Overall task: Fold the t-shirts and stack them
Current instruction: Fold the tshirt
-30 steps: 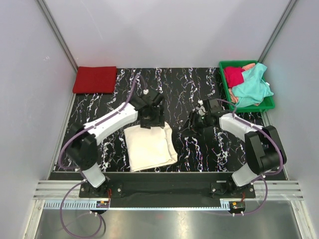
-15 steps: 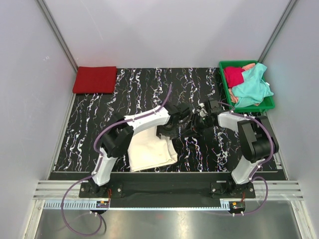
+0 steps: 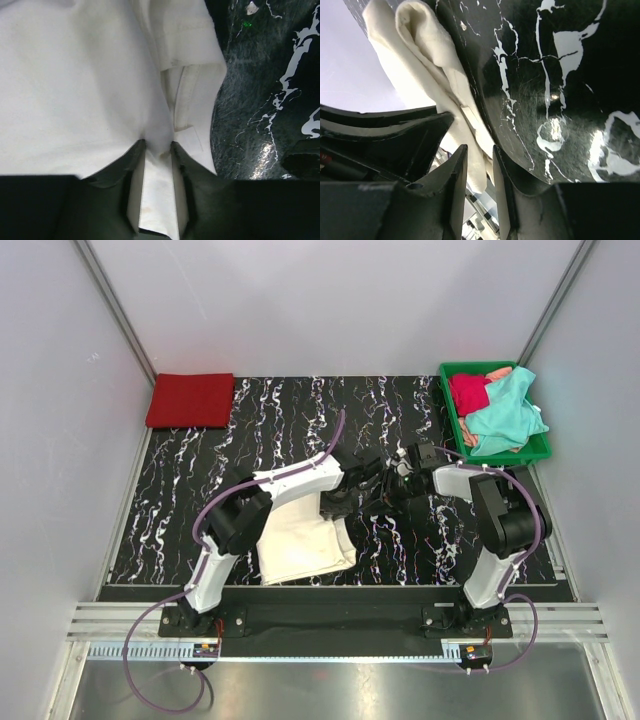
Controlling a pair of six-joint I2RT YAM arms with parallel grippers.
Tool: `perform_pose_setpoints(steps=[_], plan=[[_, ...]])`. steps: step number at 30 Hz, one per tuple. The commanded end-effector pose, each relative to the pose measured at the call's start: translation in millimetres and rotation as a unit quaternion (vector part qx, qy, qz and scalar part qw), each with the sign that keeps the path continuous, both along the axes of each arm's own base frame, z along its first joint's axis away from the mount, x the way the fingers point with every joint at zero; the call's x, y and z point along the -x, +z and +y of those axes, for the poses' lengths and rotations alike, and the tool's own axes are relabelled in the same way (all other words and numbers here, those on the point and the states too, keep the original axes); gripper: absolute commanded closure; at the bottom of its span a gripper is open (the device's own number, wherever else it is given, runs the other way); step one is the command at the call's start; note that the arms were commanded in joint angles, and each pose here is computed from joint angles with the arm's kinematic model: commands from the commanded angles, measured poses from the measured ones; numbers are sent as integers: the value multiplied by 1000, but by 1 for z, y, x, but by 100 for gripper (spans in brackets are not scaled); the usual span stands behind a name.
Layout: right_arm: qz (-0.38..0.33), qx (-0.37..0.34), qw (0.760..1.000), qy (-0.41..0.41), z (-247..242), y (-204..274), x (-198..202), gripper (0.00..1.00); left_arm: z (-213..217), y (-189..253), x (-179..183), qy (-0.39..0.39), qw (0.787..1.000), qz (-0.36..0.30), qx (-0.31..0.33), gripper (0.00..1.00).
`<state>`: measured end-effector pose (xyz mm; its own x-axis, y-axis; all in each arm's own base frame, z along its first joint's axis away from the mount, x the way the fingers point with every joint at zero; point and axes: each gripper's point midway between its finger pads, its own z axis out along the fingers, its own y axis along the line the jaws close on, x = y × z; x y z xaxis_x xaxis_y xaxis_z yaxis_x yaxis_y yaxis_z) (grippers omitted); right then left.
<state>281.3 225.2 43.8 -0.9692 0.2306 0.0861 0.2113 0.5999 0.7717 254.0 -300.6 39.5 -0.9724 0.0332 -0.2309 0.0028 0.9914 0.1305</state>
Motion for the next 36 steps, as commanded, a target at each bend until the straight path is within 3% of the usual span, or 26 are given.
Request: perform_pose_setpoints(steps=[1, 4, 5, 10, 15, 22, 29, 36], plan=[[-14, -24, 999, 29, 15, 5, -1, 66, -10, 7, -6, -2, 1000, -18, 21, 77], [-11, -29, 999, 39, 23, 3, 0, 69, -10, 14, -8, -6, 999, -29, 28, 97], [-14, -32, 999, 42, 26, 4, -1, 75, -9, 17, -7, -7, 999, -32, 29, 100], [-23, -34, 997, 62, 50, 3, -1, 93, -4, 41, -3, -8, 998, -47, 51, 100], [-26, -32, 998, 55, 68, -3, -8, 100, -1, 59, 2, -10, 996, -51, 66, 100], [-26, -13, 998, 58, 91, -26, -10, 100, -3, 65, 4, -12, 996, -50, 77, 100], [-6, 54, 998, 42, 83, -64, 2, 100, -5, 74, 6, -18, 995, -49, 90, 100], [5, 77, 996, 33, 77, -70, 9, 100, -18, 86, 5, -25, 992, -51, 117, 100]])
